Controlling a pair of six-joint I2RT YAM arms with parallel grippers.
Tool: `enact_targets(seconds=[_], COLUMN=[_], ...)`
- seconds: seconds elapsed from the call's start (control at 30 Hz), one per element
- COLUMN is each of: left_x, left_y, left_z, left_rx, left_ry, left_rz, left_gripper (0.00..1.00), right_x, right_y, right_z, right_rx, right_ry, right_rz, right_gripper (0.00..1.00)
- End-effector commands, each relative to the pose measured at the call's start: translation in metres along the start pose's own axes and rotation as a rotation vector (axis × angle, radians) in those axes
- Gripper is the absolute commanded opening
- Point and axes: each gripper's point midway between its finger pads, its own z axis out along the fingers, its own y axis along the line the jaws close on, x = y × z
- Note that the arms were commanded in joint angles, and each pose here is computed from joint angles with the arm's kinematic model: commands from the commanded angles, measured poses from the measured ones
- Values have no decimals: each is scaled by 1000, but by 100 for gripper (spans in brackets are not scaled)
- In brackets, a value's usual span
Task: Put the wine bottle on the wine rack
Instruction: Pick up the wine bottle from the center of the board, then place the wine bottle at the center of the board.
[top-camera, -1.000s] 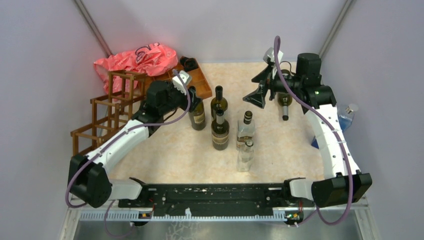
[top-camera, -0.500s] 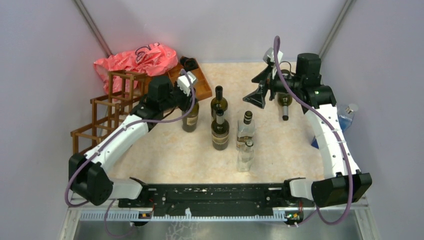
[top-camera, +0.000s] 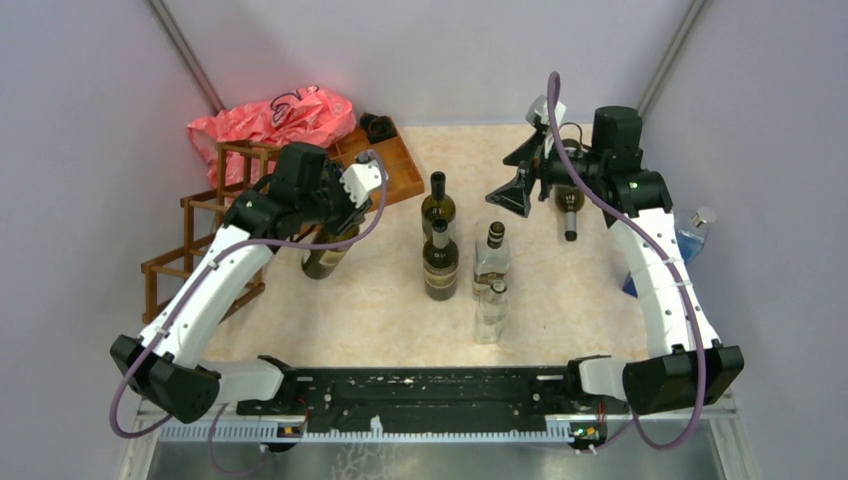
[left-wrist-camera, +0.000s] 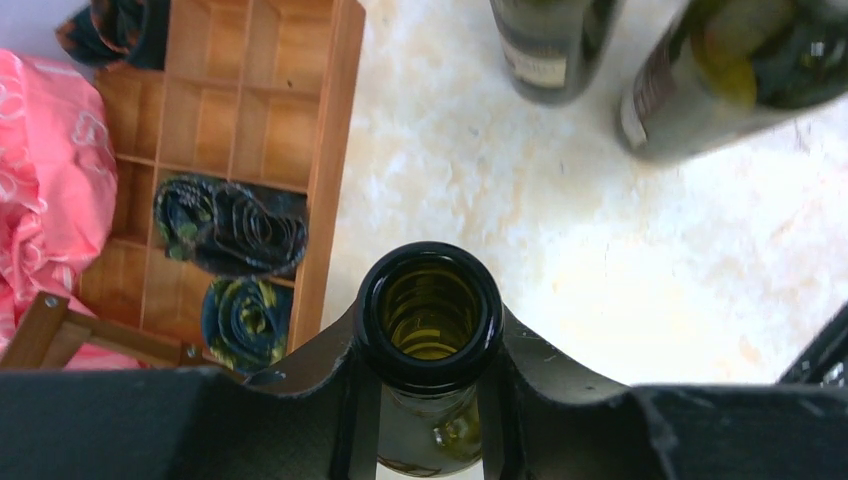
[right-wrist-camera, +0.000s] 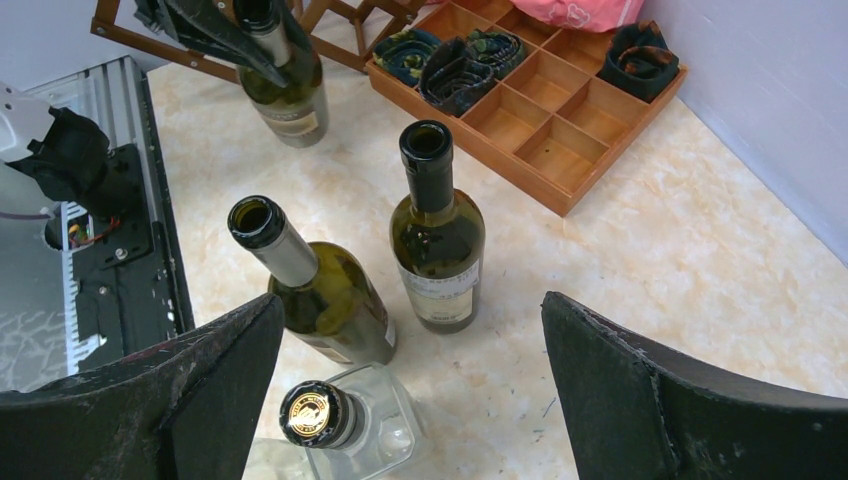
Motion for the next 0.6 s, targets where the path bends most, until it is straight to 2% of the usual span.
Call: enact_targets(seconds=[0.0,0.17,0.57], left_x=[4,12,41], left_y=[6,2,-6], left_z=[-32,-38,-48], left_rx=[-34,9,40], left_ry=[56,99,214], left_rz=[108,181,236], left_gripper=[0,0,0], right_x=[-12,-10,-5], right_y=[2,2,0], right_z=[0,1,3], right_rx=[-9,-14,-17], right_ry=[-29,-31,-24], right_rz=[-47,-39,-28], right_gripper=[99,99,99])
